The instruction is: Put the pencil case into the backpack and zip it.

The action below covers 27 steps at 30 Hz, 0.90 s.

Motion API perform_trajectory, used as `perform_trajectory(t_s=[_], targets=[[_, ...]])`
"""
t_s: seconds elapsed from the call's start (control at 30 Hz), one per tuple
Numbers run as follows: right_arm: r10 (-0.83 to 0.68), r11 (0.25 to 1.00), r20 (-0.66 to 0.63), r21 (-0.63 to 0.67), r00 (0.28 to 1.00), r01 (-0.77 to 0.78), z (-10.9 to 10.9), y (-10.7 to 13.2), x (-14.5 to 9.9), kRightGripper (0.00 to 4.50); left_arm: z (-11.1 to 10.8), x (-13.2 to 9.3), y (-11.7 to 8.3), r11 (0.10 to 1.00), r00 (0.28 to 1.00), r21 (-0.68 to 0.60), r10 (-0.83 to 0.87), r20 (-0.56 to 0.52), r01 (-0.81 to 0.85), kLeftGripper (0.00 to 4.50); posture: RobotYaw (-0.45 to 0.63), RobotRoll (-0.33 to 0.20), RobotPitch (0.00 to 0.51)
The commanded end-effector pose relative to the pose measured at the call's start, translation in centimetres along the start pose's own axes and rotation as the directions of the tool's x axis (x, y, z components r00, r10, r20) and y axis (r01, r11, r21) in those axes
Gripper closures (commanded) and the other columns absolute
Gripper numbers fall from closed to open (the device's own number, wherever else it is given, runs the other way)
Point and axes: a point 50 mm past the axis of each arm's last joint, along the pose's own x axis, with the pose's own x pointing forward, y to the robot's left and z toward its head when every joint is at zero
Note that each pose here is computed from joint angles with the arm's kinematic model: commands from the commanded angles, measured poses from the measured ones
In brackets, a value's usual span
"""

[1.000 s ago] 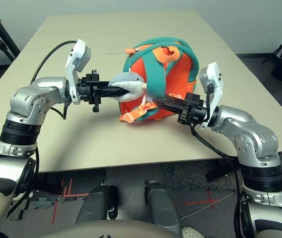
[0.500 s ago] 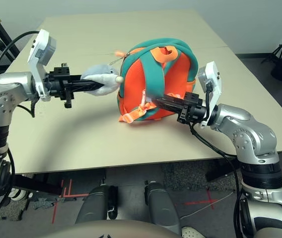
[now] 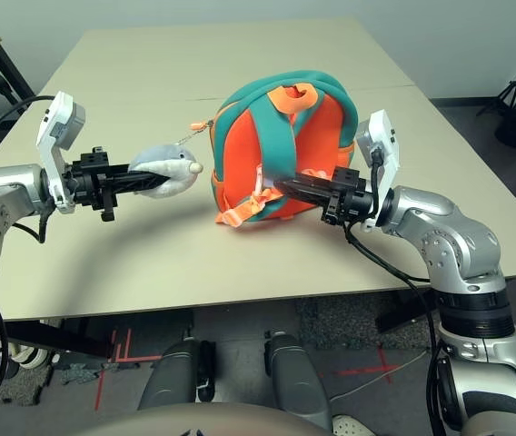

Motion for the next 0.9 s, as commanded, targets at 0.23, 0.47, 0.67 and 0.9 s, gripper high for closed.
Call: perform_trajectory(t_s=[0.23, 0.47, 0.67, 0.9], targets=[[0.023, 0.999, 0.020, -0.030, 1.000, -0.023, 0.6, 0.1, 0.2, 4.50, -3.5, -1.2, 1.6, 0.985, 0.996, -0.145, 0.089, -0.031, -0.093, 4.24, -0.08, 0.000, 0.056], [0.023, 0.999, 0.025, -0.032, 0.999, -0.022, 0.7, 0.2, 0.3, 4.50, -6.4, 0.5, 1.3, 0.971, 0.997, -0.228, 0.066, -0.046, -0.075, 4.24, -0.09, 0.000, 0.058], [0.024, 0.999, 0.030, -0.033, 0.999, -0.023, 0.7, 0.2, 0.4, 4.50, -7.6, 2.5, 0.8, 0.961, 0.999, -0.272, 0.031, -0.037, -0.040, 4.24, -0.09, 0.000, 0.057], [0.022, 0.999, 0.034, -0.032, 0.999, -0.021, 0.6, 0.4, 0.5, 4.50, -9.3, 3.1, 0.6, 0.941, 0.999, -0.337, 0.020, -0.045, -0.034, 4.24, -0.09, 0.000, 0.058]])
